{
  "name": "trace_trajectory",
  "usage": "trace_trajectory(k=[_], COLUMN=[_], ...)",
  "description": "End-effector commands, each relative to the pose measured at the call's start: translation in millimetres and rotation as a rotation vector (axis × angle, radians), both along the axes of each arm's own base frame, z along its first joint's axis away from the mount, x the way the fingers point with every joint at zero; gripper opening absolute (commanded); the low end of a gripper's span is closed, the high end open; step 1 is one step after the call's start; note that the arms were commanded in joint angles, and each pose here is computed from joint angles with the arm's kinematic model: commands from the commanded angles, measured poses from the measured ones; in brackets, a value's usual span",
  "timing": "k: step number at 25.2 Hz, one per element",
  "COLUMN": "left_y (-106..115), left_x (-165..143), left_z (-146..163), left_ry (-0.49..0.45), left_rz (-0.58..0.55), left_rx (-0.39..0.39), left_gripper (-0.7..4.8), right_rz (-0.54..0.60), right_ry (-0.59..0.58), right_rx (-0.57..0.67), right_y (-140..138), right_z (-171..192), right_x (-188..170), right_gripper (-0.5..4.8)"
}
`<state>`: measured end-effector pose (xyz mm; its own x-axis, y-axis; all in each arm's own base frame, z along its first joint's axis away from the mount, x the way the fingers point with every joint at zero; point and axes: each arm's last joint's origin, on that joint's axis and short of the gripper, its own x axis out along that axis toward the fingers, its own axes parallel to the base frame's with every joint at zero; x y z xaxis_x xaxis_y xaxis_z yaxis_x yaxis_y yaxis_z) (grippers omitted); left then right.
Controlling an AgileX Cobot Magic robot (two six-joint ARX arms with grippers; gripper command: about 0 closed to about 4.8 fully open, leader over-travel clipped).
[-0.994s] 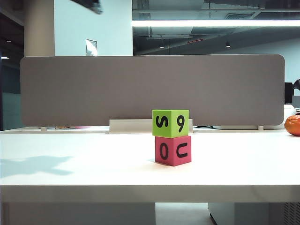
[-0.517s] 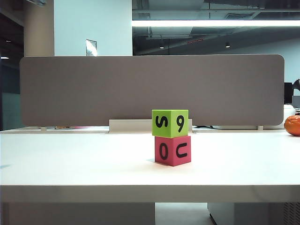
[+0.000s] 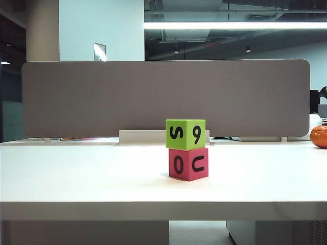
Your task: Stack one letter block on top of another letter block.
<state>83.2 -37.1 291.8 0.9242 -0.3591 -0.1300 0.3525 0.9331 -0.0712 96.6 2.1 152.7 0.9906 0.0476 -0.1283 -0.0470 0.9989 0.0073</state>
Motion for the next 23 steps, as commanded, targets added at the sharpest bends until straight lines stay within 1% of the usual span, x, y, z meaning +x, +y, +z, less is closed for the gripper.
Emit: trace_trajectory(k=[1,4,5,7,8,9,10,11,12,13,15,18,23], left_y=[2.6,2.7,2.8,3.7,5.1,5.7,7.0,8.3,11.2,13.3,18.7,24.0,32.1], left_x=[-5.8,-6.0,-6.1,-5.7,-4.2,-3.2,0.8,3.9,10.1,14.5,24.1,29.3,28.4], left_z=[-1.6,-1.7,-1.8,-2.2,-4.3,-6.6,-14.6,-20.4,-31.6,-39.8,-60.2,-76.3,-90.8], left_ry=[0.008,0.009,0.002,-0.020,-0.027,-0.024,-0.018,-0.017,-0.016,-0.018,-0.048,-0.084,-0.138], left_rz=[-0.003,-0.003,-0.005,0.019,0.081,0.113,0.199,0.246,0.291,0.304,0.277,0.246,0.298], left_rx=[0.000,0.001,0.020,0.090,0.128,0.139,0.153,0.157,0.148,0.130,0.082,0.060,0.050], left_gripper=[-0.05,-0.05,-0.05,-0.05,-0.05,-0.05,-0.05,-0.05,-0.05,-0.05,-0.05,-0.05,-0.05], right_rz=[-0.001,-0.001,-0.001,-0.001,-0.001,-0.001,-0.001,-0.001,-0.001,-0.001,-0.001,-0.001,-0.001], right_ry=[-0.006,-0.006,-0.005,-0.006,-0.006,-0.006,-0.006,-0.006,-0.005,-0.006,-0.006,-0.006,-0.006], right_rx=[-0.004,-0.004,-0.004,-0.004,-0.004,-0.004,-0.004,-0.004,-0.004,-0.004,-0.004,-0.004,-0.004], right_y=[0.0,0.0,0.0,0.0,0.0,0.0,0.0,0.0,0.0,0.0,0.0,0.0,0.0], right_z=[-0.9,-0.9,-1.0,-0.9,-0.9,-0.9,-0.9,-0.9,-1.0,-0.9,-0.9,-0.9,-0.9], right_x=[0.3,0.3,0.3,0.3,0.3,0.3,0.3,0.3,0.3,0.3,0.3,0.3,0.3], right_gripper=[-0.01,-0.01,-0.01,-0.01,-0.01,-0.01,-0.01,-0.01,-0.01,-0.01,-0.01,-0.01,-0.01])
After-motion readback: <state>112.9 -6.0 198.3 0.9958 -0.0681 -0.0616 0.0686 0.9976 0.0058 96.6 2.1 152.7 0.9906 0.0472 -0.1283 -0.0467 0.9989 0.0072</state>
